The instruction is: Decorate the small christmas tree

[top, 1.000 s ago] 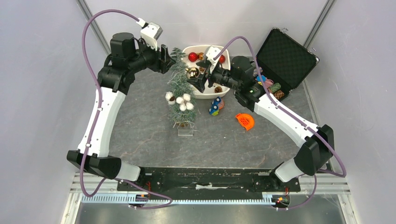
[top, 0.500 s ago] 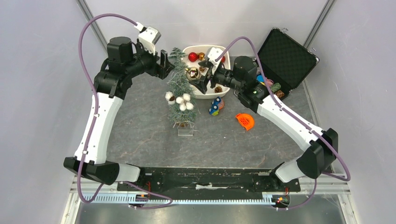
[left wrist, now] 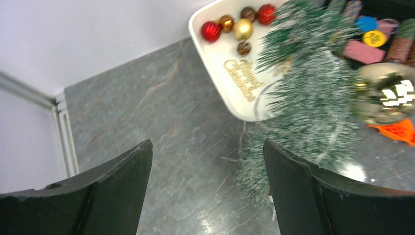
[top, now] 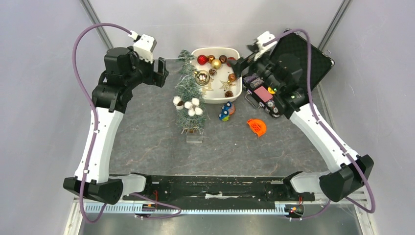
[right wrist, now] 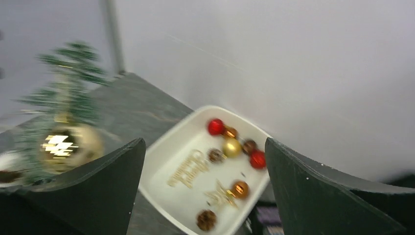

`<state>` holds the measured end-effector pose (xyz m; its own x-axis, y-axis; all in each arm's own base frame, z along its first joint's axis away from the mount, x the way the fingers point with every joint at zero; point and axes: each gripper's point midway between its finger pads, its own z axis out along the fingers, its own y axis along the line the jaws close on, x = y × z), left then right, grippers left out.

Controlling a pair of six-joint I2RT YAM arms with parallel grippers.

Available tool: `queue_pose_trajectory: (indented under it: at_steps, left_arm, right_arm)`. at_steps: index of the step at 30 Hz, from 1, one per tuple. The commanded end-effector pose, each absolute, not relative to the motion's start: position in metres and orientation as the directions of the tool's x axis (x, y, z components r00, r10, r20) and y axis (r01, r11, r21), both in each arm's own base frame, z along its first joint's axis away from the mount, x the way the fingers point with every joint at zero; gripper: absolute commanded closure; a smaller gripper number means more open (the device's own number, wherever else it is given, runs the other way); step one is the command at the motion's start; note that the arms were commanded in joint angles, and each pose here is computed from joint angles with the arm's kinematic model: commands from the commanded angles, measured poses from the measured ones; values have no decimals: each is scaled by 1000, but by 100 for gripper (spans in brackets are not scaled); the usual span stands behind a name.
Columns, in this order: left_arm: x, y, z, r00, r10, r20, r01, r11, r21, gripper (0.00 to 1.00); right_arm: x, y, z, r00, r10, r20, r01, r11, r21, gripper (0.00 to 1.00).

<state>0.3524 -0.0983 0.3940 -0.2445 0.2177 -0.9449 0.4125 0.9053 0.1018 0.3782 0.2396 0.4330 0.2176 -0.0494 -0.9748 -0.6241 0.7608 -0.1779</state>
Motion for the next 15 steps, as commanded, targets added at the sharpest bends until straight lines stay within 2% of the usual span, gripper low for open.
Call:
queue_pose_trajectory:
  at_steps: [1,7,15]
  left_arm:
    - [371,-66,380,-281,199,-939,307,945,109,11]
    - [387,-28,335,-332,101,-938,192,981,38,11]
    - [406,25,243,-350,-49,-935,-9,999,-49,11]
  right_arm:
    - [415,168,395,84,-15,-996,-406,913,-48,6]
    - [424,107,317,-37,3,-999,-246,969,12,4]
    - [389,30,224,-33,116,-993,13,993,115,2]
